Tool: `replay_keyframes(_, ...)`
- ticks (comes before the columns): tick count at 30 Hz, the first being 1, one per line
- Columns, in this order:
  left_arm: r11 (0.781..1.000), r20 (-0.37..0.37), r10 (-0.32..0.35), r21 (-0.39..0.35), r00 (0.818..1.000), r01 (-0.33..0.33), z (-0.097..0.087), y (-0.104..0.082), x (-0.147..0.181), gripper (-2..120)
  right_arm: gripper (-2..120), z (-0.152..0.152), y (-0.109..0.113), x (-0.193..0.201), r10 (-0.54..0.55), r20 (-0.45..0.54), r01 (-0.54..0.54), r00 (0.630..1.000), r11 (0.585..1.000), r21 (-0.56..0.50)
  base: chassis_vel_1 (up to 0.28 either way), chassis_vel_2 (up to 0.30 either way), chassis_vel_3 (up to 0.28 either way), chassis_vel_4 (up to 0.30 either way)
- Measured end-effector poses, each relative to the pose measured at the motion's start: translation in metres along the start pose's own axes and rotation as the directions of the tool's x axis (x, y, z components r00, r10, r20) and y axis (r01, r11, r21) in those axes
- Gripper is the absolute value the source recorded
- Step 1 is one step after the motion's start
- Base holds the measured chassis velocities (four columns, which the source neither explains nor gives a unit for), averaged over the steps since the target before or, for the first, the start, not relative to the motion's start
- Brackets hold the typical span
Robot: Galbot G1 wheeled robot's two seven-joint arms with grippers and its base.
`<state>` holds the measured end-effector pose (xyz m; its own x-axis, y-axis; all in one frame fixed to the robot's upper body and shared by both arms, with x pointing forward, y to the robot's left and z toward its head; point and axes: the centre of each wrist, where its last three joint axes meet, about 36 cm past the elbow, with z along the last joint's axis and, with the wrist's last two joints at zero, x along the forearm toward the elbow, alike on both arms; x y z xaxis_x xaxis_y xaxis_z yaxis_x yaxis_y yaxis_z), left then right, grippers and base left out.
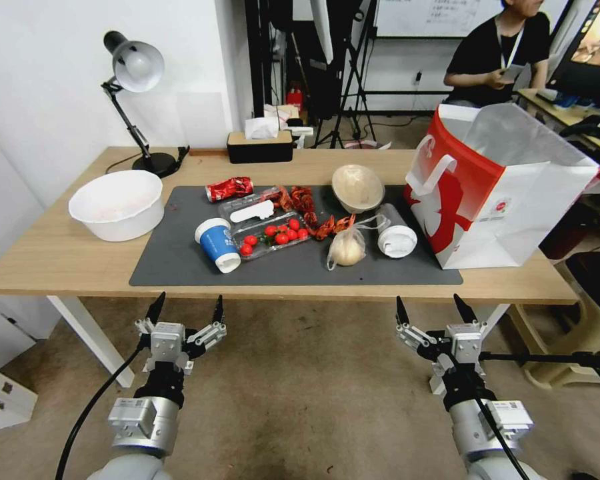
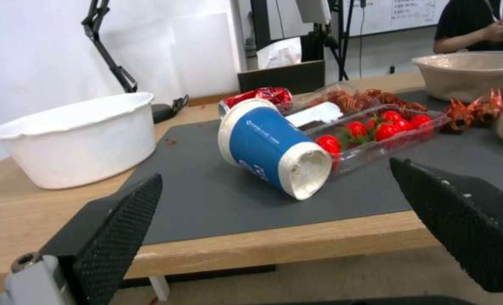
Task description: Pick up the trash from the table and place it into the takeout bag.
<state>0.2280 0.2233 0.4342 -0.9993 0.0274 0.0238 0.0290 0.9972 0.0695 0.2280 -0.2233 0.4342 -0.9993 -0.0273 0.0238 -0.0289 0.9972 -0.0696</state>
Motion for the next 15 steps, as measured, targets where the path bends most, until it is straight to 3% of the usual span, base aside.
replay_keyframes(6, 1.000, 0.004, -0.010, 0.009, 1.000, 0.010, 0.001, -0.001, -0.003, 100, 100, 0.000, 0.000, -0.002, -0.005, -0.003, 0.005, 1.000, 1.000, -0.010, 0.000, 0.000, 0.000, 0.000)
replay_keyframes(9, 0.999, 0.008, -0.035, 0.037, 0.999, 0.035, 0.003, -0.004, -0.012, 100, 100, 0.004, -0.002, -0.008, -0.028, -0.021, 0.028, 0.999, 0.999, -0.039, 0.000, 0.000, 0.000, 0.000)
replay_keyframes(10, 0.992, 0.007, -0.088, 0.094, 0.996, 0.087, 0.007, -0.009, -0.033, 100, 100, 0.001, -0.003, -0.013, -0.035, -0.002, 0.035, 0.999, 0.999, -0.031, 0.000, 0.000, 0.000, 0.000)
replay_keyframes(15, 0.989, 0.005, -0.095, 0.110, 0.995, 0.094, 0.008, -0.009, -0.038, 100, 100, 0.007, -0.010, -0.033, -0.114, -0.046, 0.108, 0.992, 0.987, -0.119, 0.000, 0.000, 0.000, 0.000)
